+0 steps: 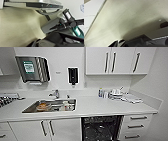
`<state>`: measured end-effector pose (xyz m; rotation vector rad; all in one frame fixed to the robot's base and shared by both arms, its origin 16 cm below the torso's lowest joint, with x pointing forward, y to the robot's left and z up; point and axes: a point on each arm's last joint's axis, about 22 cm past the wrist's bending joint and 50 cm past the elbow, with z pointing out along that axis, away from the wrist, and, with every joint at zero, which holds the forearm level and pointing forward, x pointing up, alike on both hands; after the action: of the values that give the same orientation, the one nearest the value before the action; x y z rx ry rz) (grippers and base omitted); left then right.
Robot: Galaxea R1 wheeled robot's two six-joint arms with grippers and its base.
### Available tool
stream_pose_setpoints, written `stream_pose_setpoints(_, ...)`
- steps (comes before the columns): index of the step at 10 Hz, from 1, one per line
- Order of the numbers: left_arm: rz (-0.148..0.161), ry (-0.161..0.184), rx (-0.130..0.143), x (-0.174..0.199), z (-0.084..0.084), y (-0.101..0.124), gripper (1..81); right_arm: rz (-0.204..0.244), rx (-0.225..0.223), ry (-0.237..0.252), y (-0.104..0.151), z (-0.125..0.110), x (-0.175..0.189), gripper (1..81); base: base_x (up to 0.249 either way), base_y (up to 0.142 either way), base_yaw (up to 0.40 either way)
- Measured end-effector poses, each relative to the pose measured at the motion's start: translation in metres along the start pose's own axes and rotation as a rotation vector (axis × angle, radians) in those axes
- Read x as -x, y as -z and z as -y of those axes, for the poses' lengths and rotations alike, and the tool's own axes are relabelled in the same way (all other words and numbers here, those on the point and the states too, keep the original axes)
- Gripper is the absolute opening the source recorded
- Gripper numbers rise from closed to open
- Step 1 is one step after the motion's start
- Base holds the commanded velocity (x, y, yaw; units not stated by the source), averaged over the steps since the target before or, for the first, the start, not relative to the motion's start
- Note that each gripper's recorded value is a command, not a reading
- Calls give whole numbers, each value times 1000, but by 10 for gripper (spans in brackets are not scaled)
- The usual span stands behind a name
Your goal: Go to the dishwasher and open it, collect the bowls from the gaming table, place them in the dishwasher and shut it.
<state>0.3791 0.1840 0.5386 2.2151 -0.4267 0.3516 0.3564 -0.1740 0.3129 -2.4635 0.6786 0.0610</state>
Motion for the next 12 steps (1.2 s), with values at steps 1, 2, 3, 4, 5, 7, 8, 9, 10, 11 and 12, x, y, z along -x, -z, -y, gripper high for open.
stream_pose_setpoints(1,-7,1,-1,-2,2,-4,811,6,1,7,-3,-2,7,811,0,0,0)
stream_pose_setpoints(2,-7,10,-10,1,9,-10,811,-3,14,24,-2,-10,4,811,0,0,0)
stream_pose_setpoints(3,4,28,-25,10,19,-15,811,-16,36,50,0,-22,1,811,0,0,0)
stream_pose_setpoints(4,16,47,-50,21,33,-19,811,-25,57,76,1,-34,-1,811,0,0,0)
stream_pose_setpoints(5,26,69,-82,33,51,-24,811,-40,68,104,0,-48,2,811,0,0,0)
stream_pose_setpoints(7,48,119,-157,64,90,-32,811,-60,89,160,1,-79,13,811,0,0,0)
stream_pose_setpoints(8,59,143,-188,80,106,-38,811,-68,98,191,2,-92,16,811,0,0,0)
stream_pose_setpoints(9,69,163,-209,97,116,-46,811,-73,92,233,1,-97,23,811,0,0,0)
stream_pose_setpoints(10,81,189,-232,118,126,-56,811,-70,76,263,-2,-103,37,811,0,0,0)
stream_pose_setpoints(11,89,211,-253,137,134,-64,811,-72,72,276,-4,-114,49,811,0,0,0)
stream_pose_setpoints(12,97,230,-277,156,142,-72,811,-77,87,284,-4,-131,56,811,0,0,0)
